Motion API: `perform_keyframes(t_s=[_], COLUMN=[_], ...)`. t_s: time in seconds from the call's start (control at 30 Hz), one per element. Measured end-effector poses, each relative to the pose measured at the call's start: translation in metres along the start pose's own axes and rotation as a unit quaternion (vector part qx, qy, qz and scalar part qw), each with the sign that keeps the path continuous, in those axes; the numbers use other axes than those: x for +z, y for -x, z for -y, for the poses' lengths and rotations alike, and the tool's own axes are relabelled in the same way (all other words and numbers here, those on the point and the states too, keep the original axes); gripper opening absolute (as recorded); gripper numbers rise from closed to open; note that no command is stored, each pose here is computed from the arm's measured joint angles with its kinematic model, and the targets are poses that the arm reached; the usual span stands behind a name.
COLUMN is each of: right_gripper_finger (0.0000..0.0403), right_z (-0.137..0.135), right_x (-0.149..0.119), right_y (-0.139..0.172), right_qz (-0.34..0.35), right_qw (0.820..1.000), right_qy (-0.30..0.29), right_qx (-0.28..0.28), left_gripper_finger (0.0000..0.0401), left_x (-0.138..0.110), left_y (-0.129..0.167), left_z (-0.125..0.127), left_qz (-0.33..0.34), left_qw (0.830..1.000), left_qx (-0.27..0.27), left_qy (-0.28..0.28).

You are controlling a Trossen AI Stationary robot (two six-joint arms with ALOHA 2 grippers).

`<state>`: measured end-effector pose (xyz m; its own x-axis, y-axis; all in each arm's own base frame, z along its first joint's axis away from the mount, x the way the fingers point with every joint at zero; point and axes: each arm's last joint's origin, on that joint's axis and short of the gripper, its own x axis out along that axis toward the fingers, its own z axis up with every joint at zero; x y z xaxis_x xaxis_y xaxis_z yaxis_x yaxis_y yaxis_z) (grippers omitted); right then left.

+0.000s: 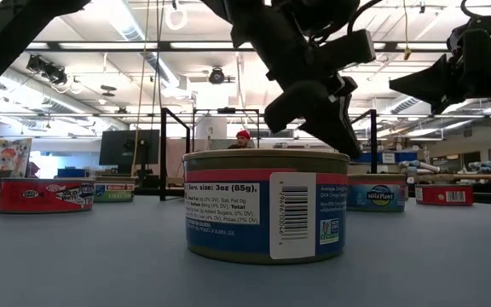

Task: Stack canned seafood by type on shelf
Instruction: Put the top right blue tuna can on the shelf

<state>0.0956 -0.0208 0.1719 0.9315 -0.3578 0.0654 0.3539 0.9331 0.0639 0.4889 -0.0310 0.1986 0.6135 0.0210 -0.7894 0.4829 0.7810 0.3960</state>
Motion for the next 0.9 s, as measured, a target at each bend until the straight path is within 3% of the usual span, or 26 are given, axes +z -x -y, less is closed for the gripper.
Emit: perform_keyframes(t_s=[0.43,0.9], right_gripper_finger=[0.0023,0.0023], right_z=[0.0,0.0], right_x=[0.0,0.0], right_y=[0.0,0.0], right_qz=[0.0,0.0], right_qw=[1.0,1.0], right_qy=[0.0,0.0], right_qx=[0.0,0.0], left_gripper_finger=[0.0097,0.0092], left_x=[-0.004,-0.011], left_y=[-0.005,-0.022], left_z=[0.002,0.004], left_qz=[-0.012,-0.025], left_qw=[1.0,0.999], left_qx=[-0.008,-0.003], left_qy=[-0.027,-0.041])
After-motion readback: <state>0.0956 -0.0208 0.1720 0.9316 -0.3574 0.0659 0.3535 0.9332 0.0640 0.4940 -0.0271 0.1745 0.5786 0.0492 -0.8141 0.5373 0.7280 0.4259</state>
